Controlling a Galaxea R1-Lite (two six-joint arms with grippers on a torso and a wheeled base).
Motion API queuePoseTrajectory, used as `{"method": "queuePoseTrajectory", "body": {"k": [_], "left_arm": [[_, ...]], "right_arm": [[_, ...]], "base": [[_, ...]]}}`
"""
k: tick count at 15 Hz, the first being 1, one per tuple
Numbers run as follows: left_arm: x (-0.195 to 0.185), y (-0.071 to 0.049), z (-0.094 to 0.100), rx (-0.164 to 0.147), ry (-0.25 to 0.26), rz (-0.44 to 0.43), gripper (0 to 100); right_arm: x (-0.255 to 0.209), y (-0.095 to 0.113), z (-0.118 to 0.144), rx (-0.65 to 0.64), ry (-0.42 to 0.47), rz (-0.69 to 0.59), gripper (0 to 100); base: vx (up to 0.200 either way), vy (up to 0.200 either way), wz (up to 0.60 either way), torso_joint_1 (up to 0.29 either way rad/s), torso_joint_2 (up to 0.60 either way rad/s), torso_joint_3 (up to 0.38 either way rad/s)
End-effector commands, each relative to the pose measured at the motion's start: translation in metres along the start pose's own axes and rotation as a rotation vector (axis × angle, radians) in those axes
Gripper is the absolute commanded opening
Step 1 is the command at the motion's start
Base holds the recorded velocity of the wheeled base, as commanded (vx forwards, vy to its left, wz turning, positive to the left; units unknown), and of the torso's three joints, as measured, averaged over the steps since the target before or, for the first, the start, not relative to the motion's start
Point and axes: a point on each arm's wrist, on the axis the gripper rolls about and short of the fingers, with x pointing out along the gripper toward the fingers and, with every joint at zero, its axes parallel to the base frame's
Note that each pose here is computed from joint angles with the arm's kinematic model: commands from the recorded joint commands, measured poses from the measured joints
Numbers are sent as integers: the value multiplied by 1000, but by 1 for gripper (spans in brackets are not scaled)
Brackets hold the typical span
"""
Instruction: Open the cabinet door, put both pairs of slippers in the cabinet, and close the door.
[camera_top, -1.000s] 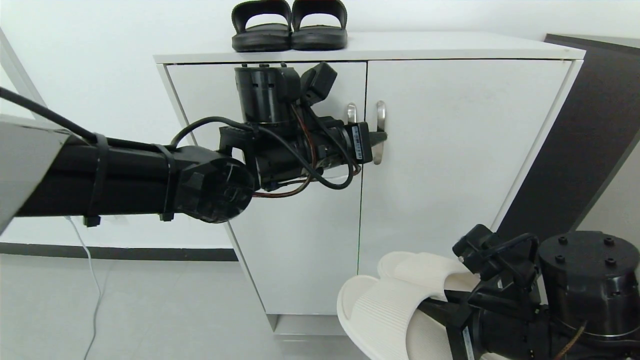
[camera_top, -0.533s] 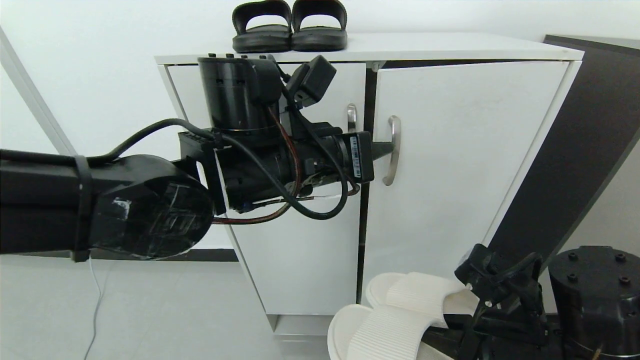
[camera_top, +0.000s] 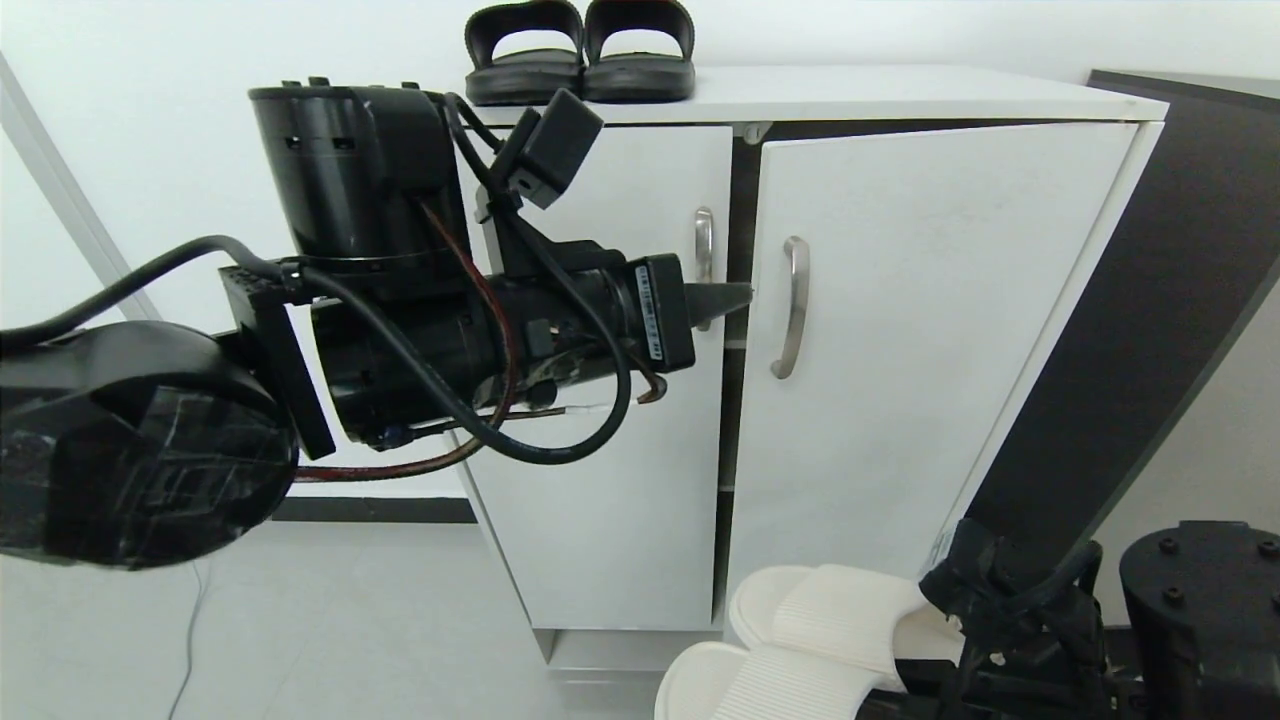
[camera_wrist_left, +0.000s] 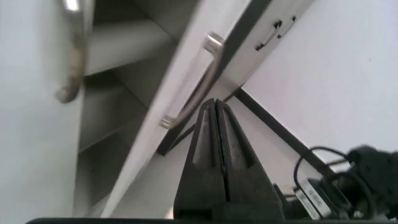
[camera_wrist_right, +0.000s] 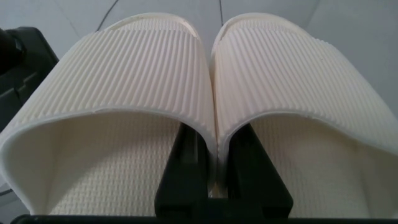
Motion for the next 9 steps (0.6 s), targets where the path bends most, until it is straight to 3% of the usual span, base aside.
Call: {"method": "queuePoseTrajectory", "body": {"k": [1, 4, 6, 9], "left_arm": [[8, 14, 3, -5, -8, 23, 0], [32, 34, 7, -4, -24, 48, 0], [44, 40, 9, 9, -60, 46, 0], [61, 52, 4, 7, -57, 57, 0]], "right_arm": [[-1, 3, -2, -6, 4, 10, 0], [-1, 4, -3, -10, 6, 12, 0], [-2, 3, -4, -22, 10, 12, 0], [-1, 3, -7, -49, 21, 13, 0]], "base": [[0, 0, 0, 0, 0, 0], [0, 0, 0, 0, 0, 0], [0, 0, 0, 0, 0, 0], [0, 0, 0, 0, 0, 0]]}}
